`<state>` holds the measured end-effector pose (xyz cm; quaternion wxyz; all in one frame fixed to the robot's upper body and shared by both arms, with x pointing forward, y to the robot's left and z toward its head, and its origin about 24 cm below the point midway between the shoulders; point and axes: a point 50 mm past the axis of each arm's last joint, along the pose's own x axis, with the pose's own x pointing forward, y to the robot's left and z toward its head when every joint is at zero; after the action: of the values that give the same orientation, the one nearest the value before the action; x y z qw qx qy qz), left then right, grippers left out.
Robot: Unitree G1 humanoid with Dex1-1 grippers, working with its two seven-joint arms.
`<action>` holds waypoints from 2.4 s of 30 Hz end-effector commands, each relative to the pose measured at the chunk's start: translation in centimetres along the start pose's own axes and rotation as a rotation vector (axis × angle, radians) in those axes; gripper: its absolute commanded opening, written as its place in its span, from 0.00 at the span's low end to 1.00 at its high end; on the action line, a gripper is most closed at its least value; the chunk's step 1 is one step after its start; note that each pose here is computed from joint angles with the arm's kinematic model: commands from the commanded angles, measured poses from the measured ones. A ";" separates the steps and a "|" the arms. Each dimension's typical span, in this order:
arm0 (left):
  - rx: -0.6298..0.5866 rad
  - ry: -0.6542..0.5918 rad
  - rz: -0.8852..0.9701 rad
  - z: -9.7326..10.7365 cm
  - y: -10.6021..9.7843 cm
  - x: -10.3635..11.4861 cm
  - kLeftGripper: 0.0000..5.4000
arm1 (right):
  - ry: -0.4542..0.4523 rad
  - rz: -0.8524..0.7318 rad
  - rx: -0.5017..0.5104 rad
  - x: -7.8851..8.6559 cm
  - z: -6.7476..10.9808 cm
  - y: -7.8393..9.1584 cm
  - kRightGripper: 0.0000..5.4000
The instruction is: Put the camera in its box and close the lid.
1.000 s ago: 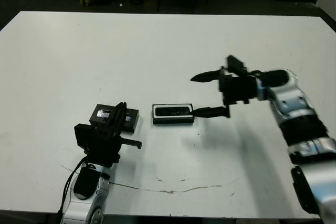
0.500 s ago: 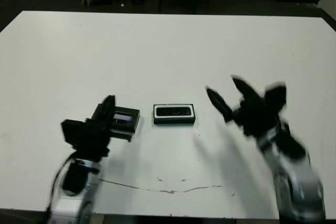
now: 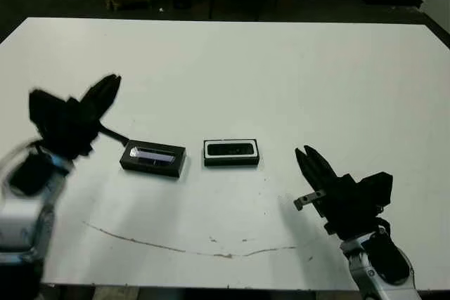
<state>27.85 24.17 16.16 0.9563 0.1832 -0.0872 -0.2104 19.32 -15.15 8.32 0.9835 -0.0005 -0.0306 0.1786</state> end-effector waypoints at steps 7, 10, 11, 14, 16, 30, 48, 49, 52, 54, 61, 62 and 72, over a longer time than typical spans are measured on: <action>0.074 0.155 -0.249 -0.6 2.2 1.4 0.00 | 0.026 0.000 0.004 0.0 -0.8 -0.4 0.00; 0.166 0.280 -0.431 0.4 2.3 2.0 0.04 | 0.032 -0.004 0.004 0.0 -0.9 -0.5 0.00; 0.204 0.317 -0.501 0.9 2.3 2.1 0.07 | 0.033 -0.006 0.002 0.0 -1.0 -0.5 0.00; 0.377 0.375 -0.715 2.4 2.0 2.7 0.19 | 0.026 -0.001 -0.003 0.1 -1.1 -0.5 0.00; 0.471 0.400 -0.844 2.9 1.6 3.3 0.28 | 0.024 0.001 0.001 0.1 -1.2 -0.5 0.00; 0.759 0.604 -1.243 2.1 -2.3 4.4 0.91 | 0.040 -0.032 -0.006 -0.2 -1.7 -0.4 0.00; 0.754 0.741 -1.383 0.3 -2.6 7.4 1.00 | 0.092 -0.040 0.014 -0.5 -2.1 0.3 0.00; 0.747 0.736 -1.383 0.1 -2.5 7.6 1.00 | 0.095 -0.040 0.018 -0.5 -2.1 0.4 0.00; 0.726 0.718 -1.394 -0.4 -2.2 7.9 1.00 | 0.091 -0.038 0.020 -0.5 -2.2 0.4 0.00; 0.693 0.723 -1.394 -0.8 -2.1 8.0 1.00 | 0.084 -0.035 0.022 -0.5 -2.3 0.4 0.00; 0.605 0.748 -1.412 -1.9 -1.8 8.0 1.00 | 0.086 -0.037 0.025 -0.6 -2.4 0.4 0.00; 0.603 0.750 -1.416 -2.0 -1.9 8.0 1.00 | 0.086 -0.038 0.025 -0.7 -2.4 0.4 0.00; 0.582 0.791 -1.438 -2.9 -2.1 7.6 1.00 | 0.085 -0.038 0.042 -1.0 -2.6 0.5 0.00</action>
<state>34.75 19.98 13.73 0.4762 0.4930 0.3276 -0.6502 18.64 -14.77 6.23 0.9869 0.0112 0.0007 0.1612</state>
